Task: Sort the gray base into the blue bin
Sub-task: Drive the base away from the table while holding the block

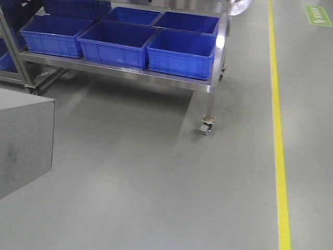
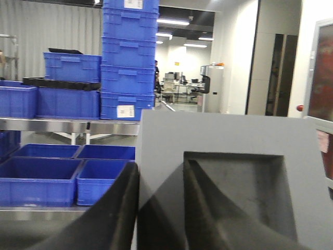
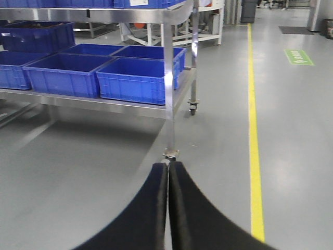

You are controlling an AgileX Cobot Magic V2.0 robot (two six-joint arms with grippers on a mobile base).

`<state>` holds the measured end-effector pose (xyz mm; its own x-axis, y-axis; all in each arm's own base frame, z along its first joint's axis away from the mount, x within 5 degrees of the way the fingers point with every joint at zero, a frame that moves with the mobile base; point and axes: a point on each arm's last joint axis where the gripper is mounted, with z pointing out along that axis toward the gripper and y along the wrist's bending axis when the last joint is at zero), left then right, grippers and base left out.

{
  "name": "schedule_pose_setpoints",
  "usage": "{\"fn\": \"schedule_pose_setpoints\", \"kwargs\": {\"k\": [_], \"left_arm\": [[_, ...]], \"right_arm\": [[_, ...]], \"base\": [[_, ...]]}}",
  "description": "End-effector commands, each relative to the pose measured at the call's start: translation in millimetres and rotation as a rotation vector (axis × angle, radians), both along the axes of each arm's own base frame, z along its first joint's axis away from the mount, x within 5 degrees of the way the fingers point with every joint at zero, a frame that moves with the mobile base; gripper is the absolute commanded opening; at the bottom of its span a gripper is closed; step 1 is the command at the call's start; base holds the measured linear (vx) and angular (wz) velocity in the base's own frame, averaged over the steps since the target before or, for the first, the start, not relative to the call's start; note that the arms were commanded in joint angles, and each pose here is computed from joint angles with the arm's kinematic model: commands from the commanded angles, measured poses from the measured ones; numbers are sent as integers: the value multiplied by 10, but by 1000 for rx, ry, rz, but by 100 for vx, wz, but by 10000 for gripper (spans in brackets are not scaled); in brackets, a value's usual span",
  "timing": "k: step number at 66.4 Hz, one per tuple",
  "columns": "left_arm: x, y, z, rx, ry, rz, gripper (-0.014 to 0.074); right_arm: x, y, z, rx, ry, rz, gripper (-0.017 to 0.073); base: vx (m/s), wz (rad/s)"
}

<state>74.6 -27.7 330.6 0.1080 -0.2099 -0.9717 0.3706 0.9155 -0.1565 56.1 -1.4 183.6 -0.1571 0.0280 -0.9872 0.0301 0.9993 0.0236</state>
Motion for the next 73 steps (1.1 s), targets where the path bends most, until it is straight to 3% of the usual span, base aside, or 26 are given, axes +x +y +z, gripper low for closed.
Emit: {"fn": "schedule_pose_setpoints", "kwargs": {"k": [1,73], "left_arm": [[-17,35,173,-69,-101,23,-6],[-17,35,173,-69,-101,23,-6]], "right_arm": [[20,-4,50,-18,-52,-2,-5],[20,-4,50,-18,-52,-2,-5]], "base": [[28,25],[28,46]]}}
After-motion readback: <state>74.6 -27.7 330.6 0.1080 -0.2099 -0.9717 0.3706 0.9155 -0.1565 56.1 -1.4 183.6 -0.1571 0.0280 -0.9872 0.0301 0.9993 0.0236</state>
